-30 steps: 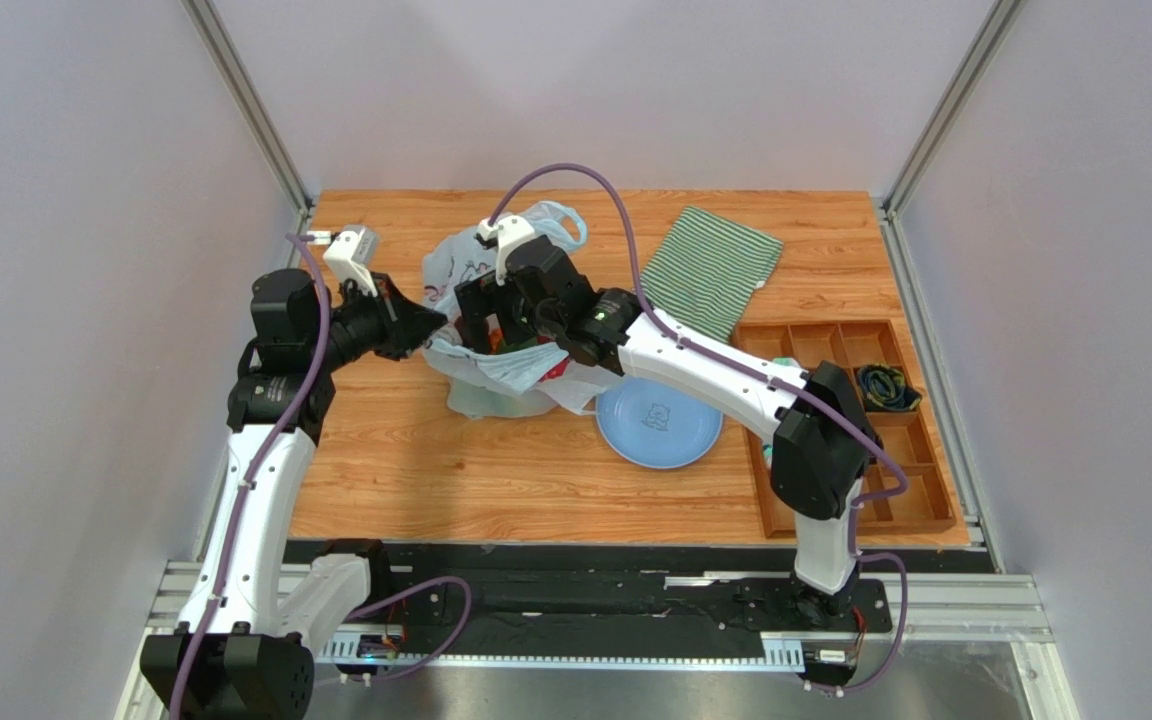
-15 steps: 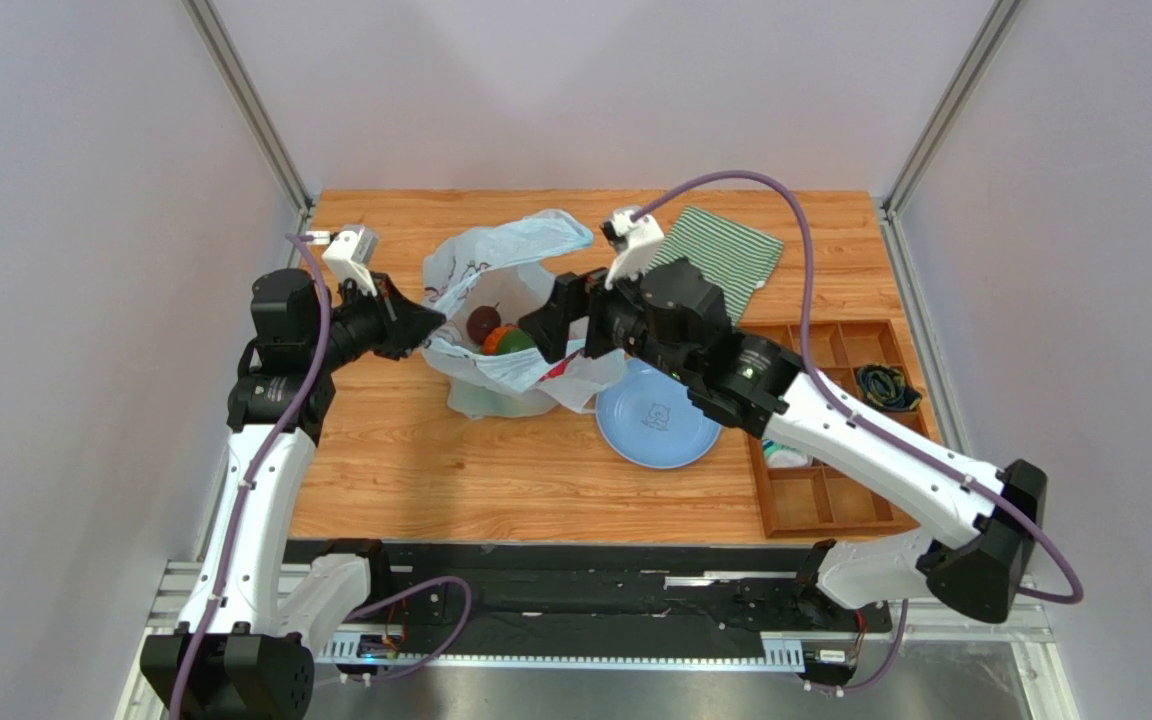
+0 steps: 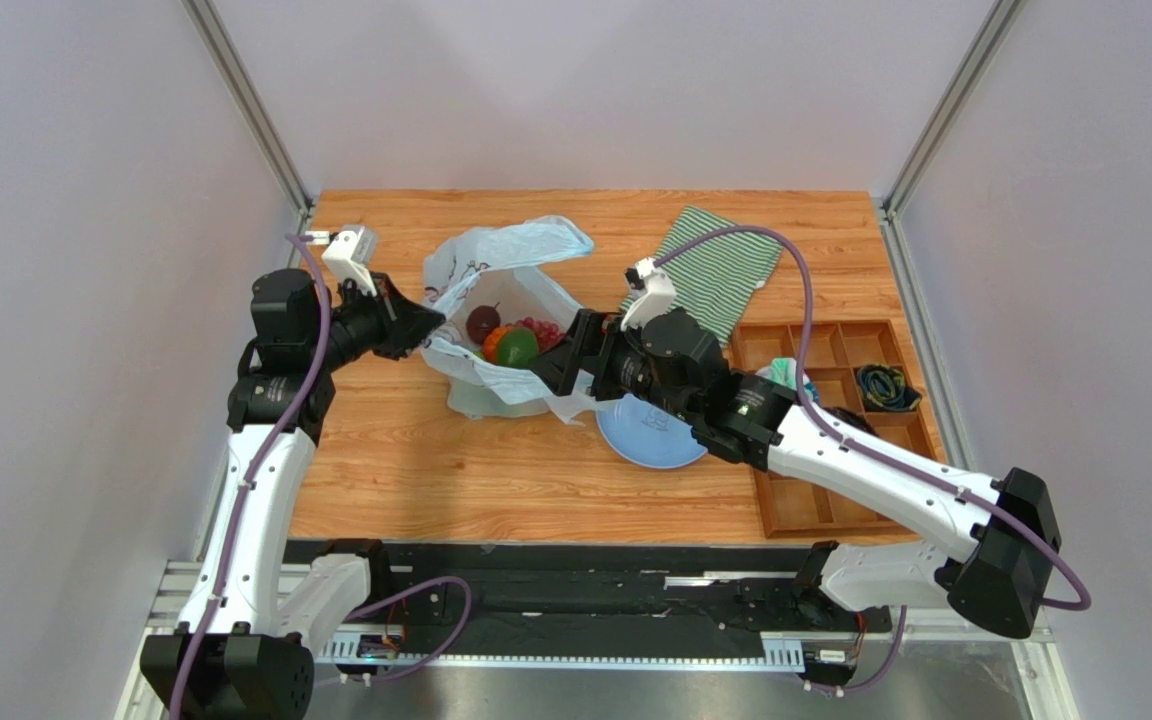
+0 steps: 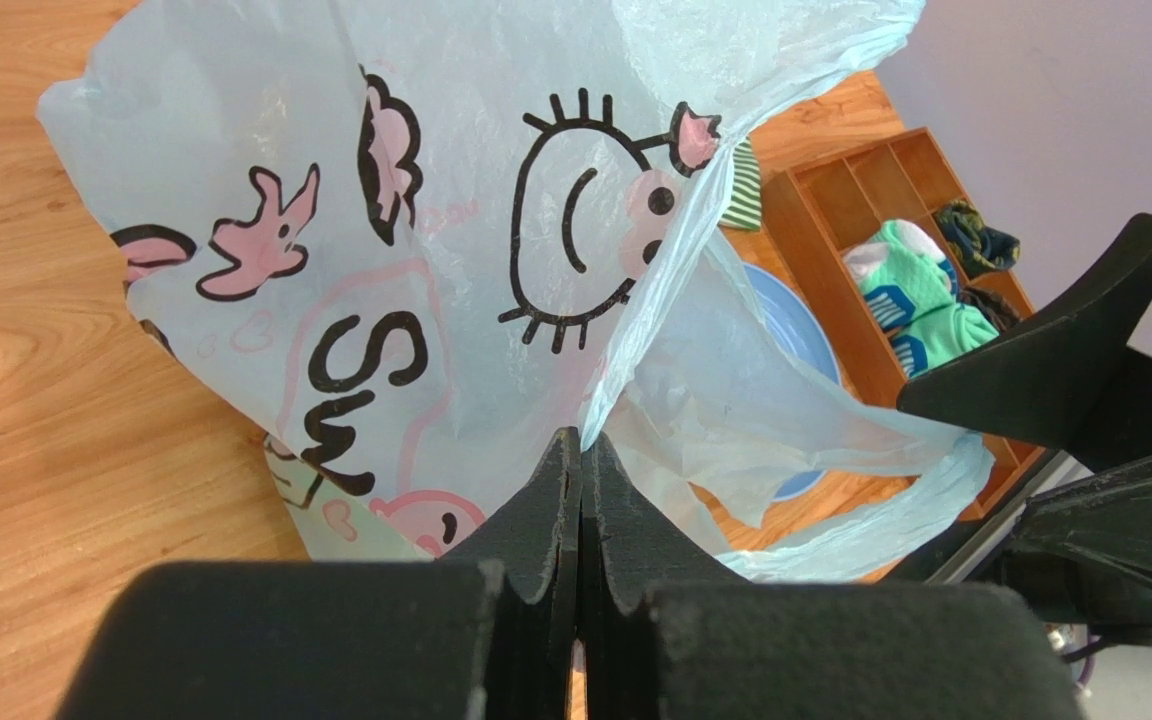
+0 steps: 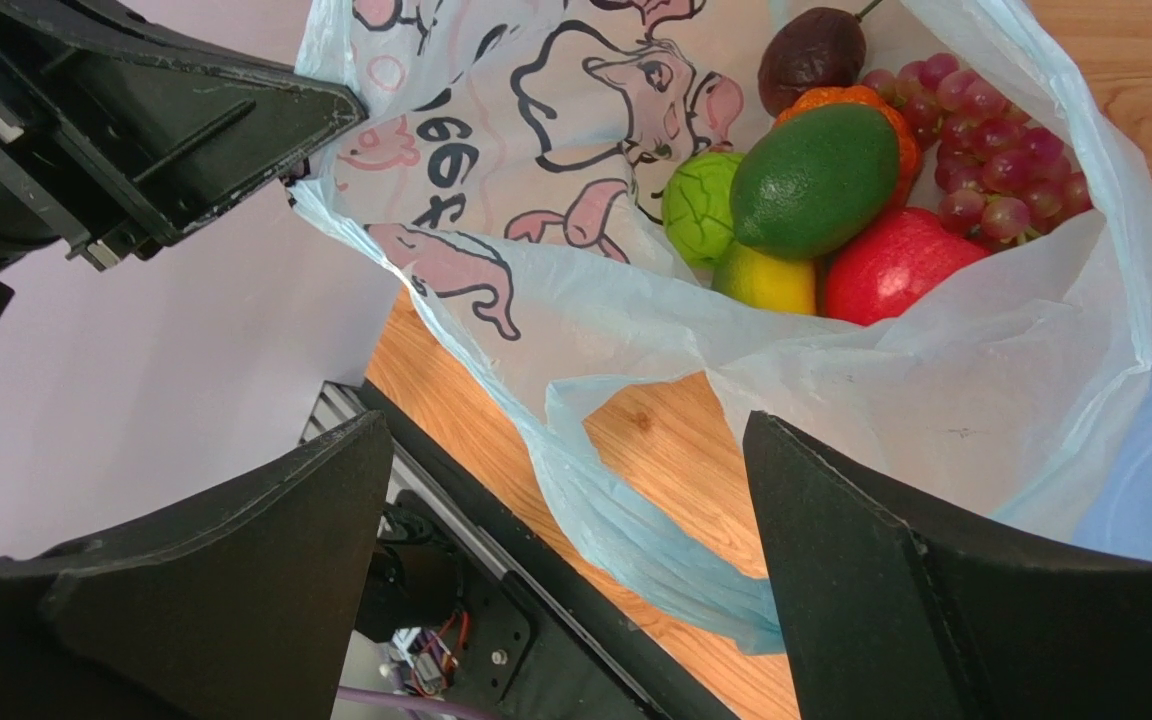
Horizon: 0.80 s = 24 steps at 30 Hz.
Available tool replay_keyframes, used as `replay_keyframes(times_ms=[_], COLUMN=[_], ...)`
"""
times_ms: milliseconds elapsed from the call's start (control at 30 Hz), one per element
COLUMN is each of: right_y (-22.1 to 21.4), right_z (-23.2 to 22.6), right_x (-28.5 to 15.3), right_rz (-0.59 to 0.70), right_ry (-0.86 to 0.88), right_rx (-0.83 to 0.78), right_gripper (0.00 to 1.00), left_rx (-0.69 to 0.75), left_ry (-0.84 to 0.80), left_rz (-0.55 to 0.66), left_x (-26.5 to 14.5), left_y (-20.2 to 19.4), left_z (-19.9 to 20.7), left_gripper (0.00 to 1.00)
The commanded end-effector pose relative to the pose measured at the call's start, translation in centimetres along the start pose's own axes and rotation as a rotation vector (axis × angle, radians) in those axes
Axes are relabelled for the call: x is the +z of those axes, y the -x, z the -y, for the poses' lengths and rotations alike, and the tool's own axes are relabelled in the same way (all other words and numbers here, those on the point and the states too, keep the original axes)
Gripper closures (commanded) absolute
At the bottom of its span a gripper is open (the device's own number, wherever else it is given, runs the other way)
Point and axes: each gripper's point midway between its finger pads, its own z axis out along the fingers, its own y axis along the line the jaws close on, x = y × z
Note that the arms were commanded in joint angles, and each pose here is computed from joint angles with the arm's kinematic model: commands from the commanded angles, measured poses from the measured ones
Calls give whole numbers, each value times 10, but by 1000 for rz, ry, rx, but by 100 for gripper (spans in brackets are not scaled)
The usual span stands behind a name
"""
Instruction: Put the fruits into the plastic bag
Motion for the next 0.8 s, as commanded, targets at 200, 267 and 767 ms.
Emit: replay_keyframes(times_ms=[200,267,767], right_y=[-2,-2,-21], right_z=[-4,1,44], right_x=[24,21,11], right_rz=[9,32,-67], right_ry=[-5,-31,-119], right_rx=[-92,-170,-683], right_gripper=[11,11,31], left_rx=[31,31,28], left_ry=[1,1,1], left_rz=[49,49,45], left_x=[-6,-6,-5], left_y=[13,13,12], left_z=[4,4,4], left_gripper=[100,100,100])
